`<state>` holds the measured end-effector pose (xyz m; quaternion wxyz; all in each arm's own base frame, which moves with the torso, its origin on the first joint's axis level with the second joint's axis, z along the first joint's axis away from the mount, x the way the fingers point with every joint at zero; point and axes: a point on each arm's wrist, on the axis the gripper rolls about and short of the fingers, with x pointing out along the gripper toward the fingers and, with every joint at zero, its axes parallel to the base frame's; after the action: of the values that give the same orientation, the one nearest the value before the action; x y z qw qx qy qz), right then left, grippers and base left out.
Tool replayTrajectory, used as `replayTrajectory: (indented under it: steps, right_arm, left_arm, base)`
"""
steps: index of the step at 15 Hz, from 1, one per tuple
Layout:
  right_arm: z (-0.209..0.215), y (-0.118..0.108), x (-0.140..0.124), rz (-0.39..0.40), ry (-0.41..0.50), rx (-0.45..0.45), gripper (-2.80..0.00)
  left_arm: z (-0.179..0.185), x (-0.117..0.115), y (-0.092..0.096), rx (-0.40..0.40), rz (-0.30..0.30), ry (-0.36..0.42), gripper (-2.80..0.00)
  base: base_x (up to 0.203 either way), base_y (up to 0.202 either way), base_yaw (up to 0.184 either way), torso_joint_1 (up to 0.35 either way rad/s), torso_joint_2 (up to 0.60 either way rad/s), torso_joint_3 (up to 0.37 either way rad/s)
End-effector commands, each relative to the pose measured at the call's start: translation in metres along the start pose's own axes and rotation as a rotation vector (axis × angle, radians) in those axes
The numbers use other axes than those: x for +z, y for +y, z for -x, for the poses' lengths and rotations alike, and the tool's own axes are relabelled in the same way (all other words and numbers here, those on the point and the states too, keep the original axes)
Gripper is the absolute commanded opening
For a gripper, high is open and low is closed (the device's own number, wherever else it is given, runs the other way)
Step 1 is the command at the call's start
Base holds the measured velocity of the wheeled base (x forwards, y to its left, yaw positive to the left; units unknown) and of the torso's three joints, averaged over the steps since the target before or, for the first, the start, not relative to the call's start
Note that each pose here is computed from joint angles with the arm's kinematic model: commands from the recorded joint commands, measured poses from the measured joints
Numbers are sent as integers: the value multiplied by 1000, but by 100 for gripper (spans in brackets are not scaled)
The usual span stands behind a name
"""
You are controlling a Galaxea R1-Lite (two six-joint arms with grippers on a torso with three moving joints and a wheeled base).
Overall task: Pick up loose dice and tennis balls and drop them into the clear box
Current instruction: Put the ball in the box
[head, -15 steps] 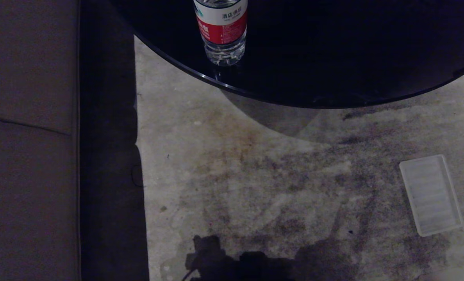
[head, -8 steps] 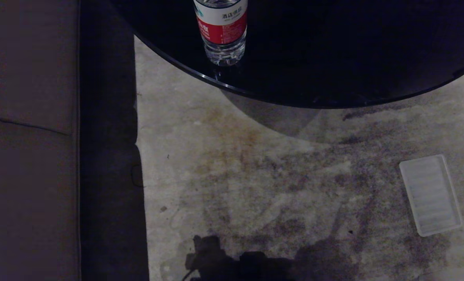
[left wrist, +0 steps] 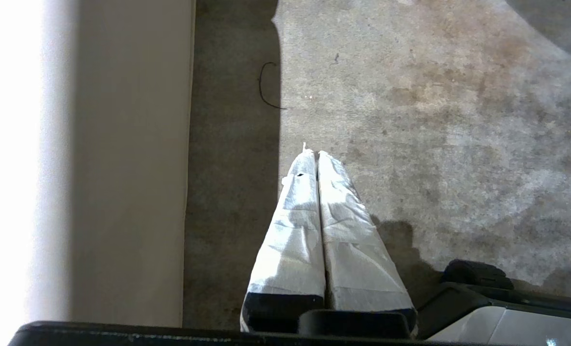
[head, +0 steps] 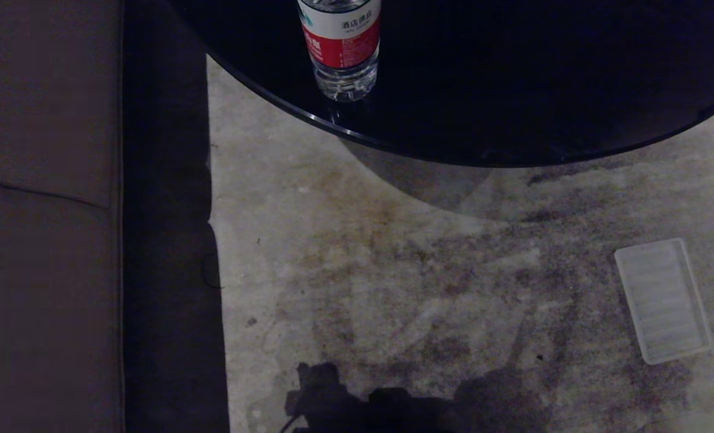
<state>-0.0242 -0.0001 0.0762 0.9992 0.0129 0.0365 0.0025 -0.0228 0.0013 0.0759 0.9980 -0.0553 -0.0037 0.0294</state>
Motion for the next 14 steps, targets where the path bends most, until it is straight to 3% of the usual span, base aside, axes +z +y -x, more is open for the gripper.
replayTrajectory:
  steps: [1,14]
  right_arm:
    - [1,0,-1,0,-18,1,-280]
    - [1,0,-1,-2,-18,-1,-280]
  left_arm:
    - [0,0,0,2,1,2,-280]
    - [0,0,0,5,14,-1,-280]
  base:
    - [0,0,0,0,0,0]
    - [0,0,0,0,0,0]
